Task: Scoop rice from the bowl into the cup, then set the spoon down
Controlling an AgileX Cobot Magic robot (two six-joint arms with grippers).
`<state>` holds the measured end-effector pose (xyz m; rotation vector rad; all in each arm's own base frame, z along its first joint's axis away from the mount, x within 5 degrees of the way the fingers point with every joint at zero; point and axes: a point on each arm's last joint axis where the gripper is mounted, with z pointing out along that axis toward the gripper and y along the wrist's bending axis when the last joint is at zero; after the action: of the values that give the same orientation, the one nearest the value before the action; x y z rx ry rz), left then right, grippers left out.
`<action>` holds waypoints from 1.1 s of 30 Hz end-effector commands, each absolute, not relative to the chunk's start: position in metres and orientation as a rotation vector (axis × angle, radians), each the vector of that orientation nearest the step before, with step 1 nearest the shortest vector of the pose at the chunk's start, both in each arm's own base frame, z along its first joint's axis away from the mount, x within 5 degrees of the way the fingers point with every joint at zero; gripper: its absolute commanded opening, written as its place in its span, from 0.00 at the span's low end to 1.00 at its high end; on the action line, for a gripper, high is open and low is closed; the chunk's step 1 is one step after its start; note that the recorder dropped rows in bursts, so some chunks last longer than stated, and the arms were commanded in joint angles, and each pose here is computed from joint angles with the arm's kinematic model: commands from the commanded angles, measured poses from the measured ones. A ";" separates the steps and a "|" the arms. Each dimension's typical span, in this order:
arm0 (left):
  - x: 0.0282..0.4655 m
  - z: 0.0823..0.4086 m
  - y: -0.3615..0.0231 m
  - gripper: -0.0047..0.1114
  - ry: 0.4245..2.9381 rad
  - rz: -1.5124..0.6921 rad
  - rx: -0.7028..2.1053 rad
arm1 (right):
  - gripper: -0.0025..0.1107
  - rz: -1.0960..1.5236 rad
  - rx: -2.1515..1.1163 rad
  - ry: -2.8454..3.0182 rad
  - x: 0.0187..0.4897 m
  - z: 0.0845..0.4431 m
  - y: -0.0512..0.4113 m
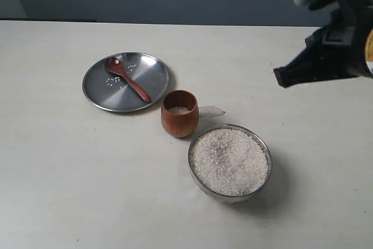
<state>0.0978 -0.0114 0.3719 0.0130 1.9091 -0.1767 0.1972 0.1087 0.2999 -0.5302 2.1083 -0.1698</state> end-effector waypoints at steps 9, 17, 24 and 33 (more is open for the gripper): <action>0.098 0.375 -0.011 0.04 1.895 -0.176 0.008 | 0.02 -0.220 -0.351 2.259 0.156 0.277 0.067; 0.098 0.375 -0.011 0.04 1.895 -0.176 0.008 | 0.02 -0.125 -0.392 2.196 0.158 0.281 0.075; 0.098 0.375 -0.011 0.04 1.895 -0.176 0.008 | 0.02 0.064 -0.177 2.062 0.146 0.307 0.052; 0.098 0.375 -0.011 0.04 1.895 -0.176 0.008 | 0.02 -0.258 0.434 1.867 0.126 0.329 -0.039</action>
<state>0.0978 -0.0114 0.3719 0.0130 1.9091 -0.1767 0.1334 -0.0251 0.3273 0.3356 1.9065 -0.1959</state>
